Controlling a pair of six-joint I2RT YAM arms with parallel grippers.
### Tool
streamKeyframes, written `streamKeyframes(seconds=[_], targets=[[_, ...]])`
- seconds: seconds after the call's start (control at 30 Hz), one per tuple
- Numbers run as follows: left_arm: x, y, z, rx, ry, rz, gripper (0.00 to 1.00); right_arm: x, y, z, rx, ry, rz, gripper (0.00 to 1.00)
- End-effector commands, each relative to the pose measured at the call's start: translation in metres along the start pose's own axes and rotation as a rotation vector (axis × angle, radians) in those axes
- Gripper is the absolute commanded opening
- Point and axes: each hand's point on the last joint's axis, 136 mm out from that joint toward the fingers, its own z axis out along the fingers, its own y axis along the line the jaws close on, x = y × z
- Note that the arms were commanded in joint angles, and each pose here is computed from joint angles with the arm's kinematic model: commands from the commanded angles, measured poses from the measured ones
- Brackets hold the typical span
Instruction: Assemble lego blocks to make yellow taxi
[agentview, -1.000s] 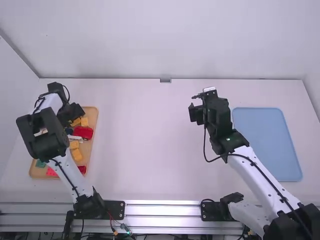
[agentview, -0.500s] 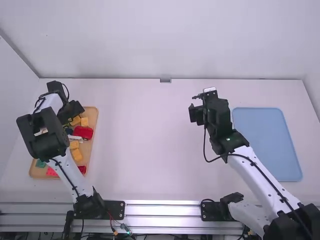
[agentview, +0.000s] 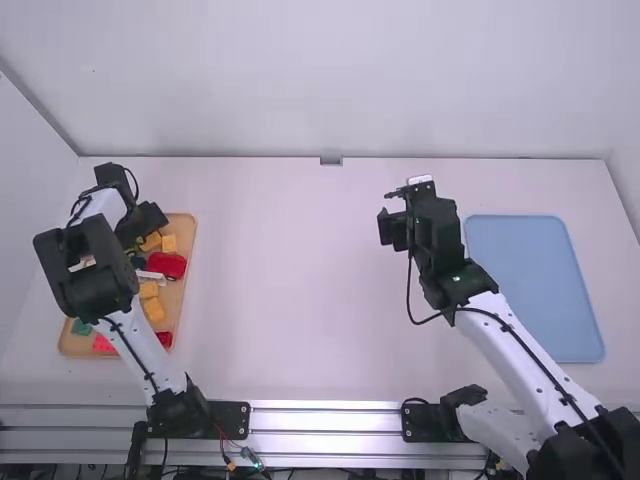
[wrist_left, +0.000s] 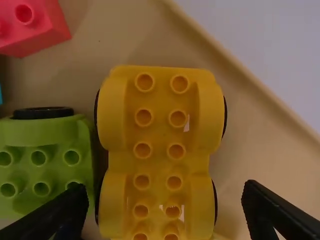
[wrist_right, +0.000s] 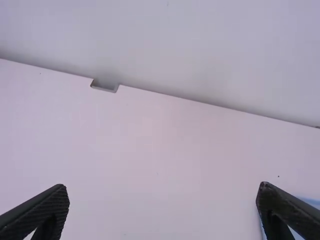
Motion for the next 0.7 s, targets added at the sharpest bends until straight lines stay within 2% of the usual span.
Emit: streamKeyframes(seconds=[0.0, 0.3, 0.5, 0.57, 0.67], targets=[[0.012, 0.000, 0.011, 0.000, 0.040, 0.008, 0.82, -0.018, -0.001, -0.002, 0.005, -0.033, 0.013, 0.99], [0.024, 0.002, 0.033, -0.012, 0.084, -0.002, 0.82, -0.017, -0.001, -0.002, 0.005, -0.032, 0.013, 0.99], [0.023, 0.002, 0.034, -0.011, 0.079, -0.007, 0.80, -0.018, -0.001, -0.002, 0.006, -0.036, 0.013, 0.99], [0.024, 0.001, 0.034, -0.010, 0.082, -0.003, 0.68, -0.018, -0.001, -0.002, 0.005, -0.036, 0.013, 0.99], [0.025, 0.001, 0.034, -0.012, 0.087, -0.003, 0.56, -0.018, -0.001, -0.002, 0.006, -0.036, 0.013, 0.99]])
